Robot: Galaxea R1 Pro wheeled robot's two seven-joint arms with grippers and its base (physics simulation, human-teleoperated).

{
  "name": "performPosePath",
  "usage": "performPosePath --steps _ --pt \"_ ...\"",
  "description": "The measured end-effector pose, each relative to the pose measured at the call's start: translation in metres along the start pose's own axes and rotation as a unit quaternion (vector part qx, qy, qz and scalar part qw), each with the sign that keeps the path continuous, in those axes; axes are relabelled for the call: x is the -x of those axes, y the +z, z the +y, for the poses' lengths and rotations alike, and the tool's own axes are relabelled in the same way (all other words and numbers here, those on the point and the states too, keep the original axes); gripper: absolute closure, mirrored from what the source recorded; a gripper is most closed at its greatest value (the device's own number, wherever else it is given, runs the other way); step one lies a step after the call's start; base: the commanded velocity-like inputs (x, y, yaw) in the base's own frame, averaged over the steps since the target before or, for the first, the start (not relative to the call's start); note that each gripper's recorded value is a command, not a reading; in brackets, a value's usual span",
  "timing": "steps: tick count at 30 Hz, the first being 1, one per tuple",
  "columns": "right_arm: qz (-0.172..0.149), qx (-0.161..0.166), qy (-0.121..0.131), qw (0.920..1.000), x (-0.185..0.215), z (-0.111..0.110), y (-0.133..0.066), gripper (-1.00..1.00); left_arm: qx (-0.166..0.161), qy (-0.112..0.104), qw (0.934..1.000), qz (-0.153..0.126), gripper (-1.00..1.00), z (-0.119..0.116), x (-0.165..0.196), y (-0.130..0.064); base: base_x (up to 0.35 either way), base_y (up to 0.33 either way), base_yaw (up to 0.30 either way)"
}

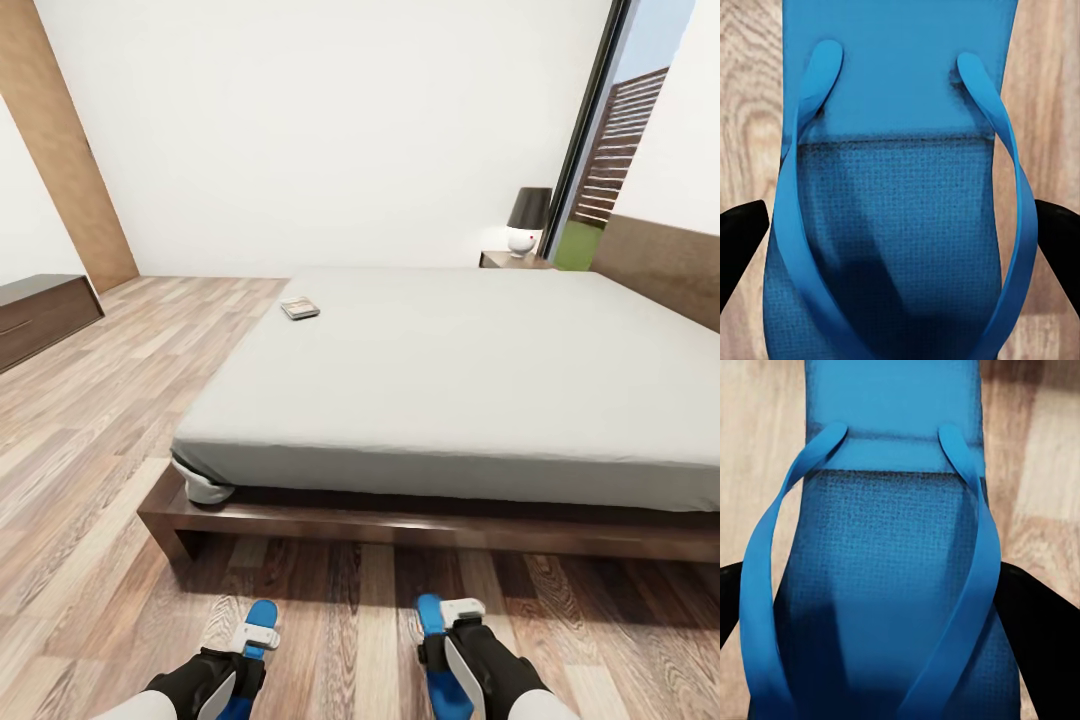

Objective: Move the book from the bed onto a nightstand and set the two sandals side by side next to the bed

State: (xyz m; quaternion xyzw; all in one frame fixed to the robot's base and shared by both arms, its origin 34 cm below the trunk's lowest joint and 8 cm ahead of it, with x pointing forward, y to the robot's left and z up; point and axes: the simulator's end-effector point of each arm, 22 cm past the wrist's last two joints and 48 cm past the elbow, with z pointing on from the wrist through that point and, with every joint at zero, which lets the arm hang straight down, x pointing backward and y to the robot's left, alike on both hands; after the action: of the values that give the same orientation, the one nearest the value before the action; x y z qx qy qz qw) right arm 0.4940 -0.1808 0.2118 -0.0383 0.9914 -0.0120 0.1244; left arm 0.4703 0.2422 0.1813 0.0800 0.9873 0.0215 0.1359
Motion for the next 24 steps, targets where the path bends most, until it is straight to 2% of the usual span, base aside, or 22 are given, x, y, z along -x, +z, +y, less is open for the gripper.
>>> performPosePath --steps 4,6,11,15,19,24 --pt "-0.003 0.046 -0.001 0.9989 0.002 0.005 0.0 1.0 0.0 0.0 1.0 0.0 1.0 0.0 0.0 0.0 0.0 0.0 0.0" --pt "-0.008 0.062 -0.001 0.998 0.007 -0.001 -0.001 1.0 0.0 0.0 1.0 0.0 1.0 0.0 0.0 0.0 0.0 0.0 0.0" --pt "-0.011 0.073 0.003 0.9973 0.008 -0.021 -0.001 1.0 0.0 0.0 1.0 0.0 1.0 0.0 0.0 0.0 0.0 0.0 0.0" --pt "-0.011 0.101 0.006 0.9948 0.006 -0.035 -0.003 1.0 0.0 0.0 1.0 0.0 1.0 0.0 0.0 0.0 0.0 0.0 0.0" --pt "-0.01 0.138 0.007 0.9904 0.005 -0.034 -0.007 1.0 0.0 0.0 1.0 0.0 1.0 0.0 0.0 0.0 0.0 0.0 0.0" --pt "-0.013 0.167 0.006 0.9859 0.008 -0.026 -0.012 1.0 0.0 0.0 1.0 0.0 1.0 0.0 0.0 0.0 0.0 0.0 0.0"
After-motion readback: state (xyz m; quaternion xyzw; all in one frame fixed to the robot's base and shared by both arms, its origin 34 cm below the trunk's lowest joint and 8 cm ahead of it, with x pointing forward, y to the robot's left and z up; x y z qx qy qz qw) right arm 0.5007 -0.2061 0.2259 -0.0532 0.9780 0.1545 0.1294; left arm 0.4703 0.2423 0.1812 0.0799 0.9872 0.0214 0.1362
